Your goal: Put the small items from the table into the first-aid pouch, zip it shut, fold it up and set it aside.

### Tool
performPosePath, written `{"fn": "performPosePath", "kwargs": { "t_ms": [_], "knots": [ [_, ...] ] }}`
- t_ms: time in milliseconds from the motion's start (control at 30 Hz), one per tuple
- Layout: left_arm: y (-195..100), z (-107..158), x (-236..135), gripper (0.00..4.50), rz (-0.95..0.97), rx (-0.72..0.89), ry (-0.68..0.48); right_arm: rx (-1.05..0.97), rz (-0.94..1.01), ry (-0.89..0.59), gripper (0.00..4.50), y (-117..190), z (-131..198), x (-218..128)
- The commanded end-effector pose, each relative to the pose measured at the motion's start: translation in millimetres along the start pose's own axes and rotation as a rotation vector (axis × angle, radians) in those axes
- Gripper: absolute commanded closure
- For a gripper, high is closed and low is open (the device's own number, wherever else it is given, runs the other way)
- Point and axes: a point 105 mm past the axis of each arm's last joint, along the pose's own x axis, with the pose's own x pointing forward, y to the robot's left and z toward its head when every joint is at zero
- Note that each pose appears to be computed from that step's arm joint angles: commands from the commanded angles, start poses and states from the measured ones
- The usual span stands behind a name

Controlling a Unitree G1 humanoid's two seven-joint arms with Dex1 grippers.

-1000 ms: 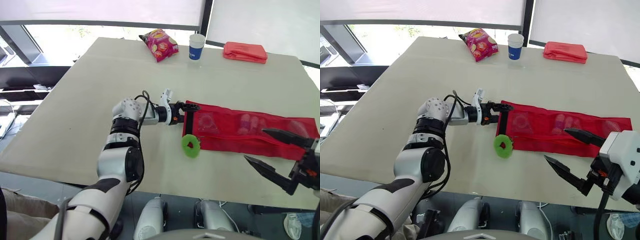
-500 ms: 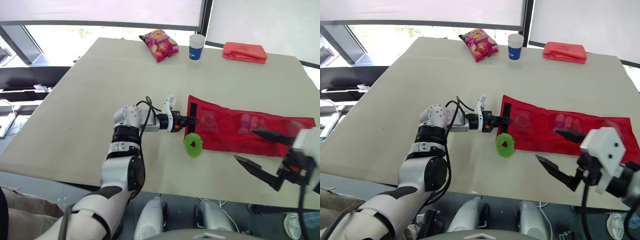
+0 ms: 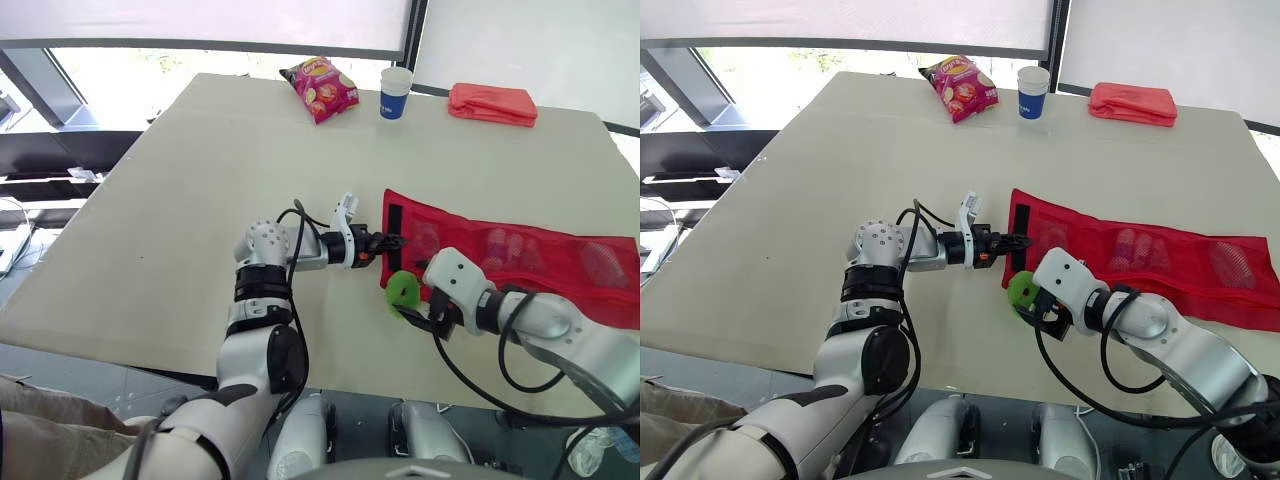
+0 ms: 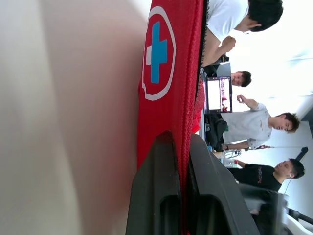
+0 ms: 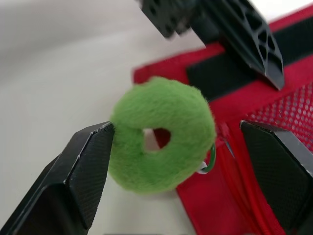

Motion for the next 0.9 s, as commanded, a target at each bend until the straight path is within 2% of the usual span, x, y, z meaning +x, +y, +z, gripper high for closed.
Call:
{"fn": "performPosePath", "kwargs": {
  "t_ms": [33, 100, 133, 167, 200, 400, 533, 700, 900],
  "knots": [
    [-14, 2, 1, 4.50, -0.055, 0.025, -0.018, -0.046, -0.011, -0.037, 1.94, -3, 9, 0],
    [-14, 1, 1, 4.50, -0.055, 0.026, -0.022, -0.039, -0.009, -0.039, 3.16, -1, 8, 0],
    [-14, 0, 1, 4.50, -0.056, 0.027, -0.023, -0.038, -0.010, -0.042, 3.48, -1, 8, 0],
    [-14, 0, 2, 4.50, -0.057, 0.027, -0.024, -0.034, -0.017, -0.048, 4.07, -2, 8, -1],
    [-14, 0, 1, 4.50, -0.059, 0.029, -0.025, -0.026, -0.022, -0.055, 4.42, -2, 9, -2],
    [-9, 2, -1, 4.50, -0.046, 0.043, -0.038, 0.019, -0.104, -0.043, 4.42, -12, 1, -16],
    [0, 8, -12, 4.50, -0.012, 0.060, -0.059, 0.123, -0.294, -0.011, 4.42, -38, -19, -44],
    [17, 19, -34, 4.50, 0.056, 0.080, -0.102, 0.206, -0.587, 0.118, 4.42, -79, -65, -101],
    [56, 42, -84, 4.50, 0.216, 0.103, -0.193, 0.229, -1.000, 0.313, 4.42, -142, -120, -186]
  ]
}}
